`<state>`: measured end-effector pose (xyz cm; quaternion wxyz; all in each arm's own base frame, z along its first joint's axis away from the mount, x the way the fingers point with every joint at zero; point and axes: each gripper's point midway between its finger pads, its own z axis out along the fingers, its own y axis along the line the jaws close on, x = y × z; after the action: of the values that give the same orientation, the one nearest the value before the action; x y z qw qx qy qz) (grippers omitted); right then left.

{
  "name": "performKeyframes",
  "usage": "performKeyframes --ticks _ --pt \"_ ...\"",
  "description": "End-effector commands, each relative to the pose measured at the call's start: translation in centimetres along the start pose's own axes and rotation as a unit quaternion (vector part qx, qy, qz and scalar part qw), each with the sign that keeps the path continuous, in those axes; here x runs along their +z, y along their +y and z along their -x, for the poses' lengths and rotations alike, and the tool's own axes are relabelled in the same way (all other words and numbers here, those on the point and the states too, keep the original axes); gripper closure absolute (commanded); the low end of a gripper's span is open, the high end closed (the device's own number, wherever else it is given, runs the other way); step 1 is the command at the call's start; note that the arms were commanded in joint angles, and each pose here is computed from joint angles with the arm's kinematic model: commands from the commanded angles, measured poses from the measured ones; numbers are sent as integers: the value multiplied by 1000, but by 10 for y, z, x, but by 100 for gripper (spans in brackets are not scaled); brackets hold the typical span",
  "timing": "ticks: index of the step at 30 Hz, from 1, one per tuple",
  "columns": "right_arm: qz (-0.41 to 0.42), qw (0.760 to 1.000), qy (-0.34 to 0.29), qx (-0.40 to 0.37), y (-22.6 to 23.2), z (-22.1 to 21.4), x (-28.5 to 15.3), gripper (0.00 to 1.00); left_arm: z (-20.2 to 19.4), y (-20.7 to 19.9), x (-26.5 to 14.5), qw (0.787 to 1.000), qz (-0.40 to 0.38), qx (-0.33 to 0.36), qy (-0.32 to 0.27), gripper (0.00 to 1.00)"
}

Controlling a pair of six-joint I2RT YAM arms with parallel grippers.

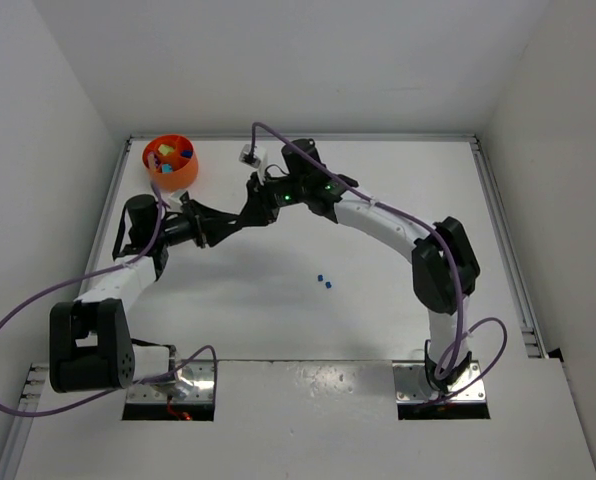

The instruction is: Sort the legos into containers by color

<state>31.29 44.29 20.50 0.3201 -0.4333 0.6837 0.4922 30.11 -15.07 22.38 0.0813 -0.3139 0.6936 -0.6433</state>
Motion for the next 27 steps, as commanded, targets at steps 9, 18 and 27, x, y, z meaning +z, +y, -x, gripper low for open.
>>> performKeyframes --ticks 9,18,27 --pt "11 998 -51 -42 5 27 20 63 -37 5 -5 997 -4 -12 73 100" --pt "34 998 -54 -28 13 25 20 47 -40 5 -7 997 -8 2 73 100" --pt "-61 992 -66 -89 -12 58 -36 39 -35 17 -14 998 6 49 49 100"
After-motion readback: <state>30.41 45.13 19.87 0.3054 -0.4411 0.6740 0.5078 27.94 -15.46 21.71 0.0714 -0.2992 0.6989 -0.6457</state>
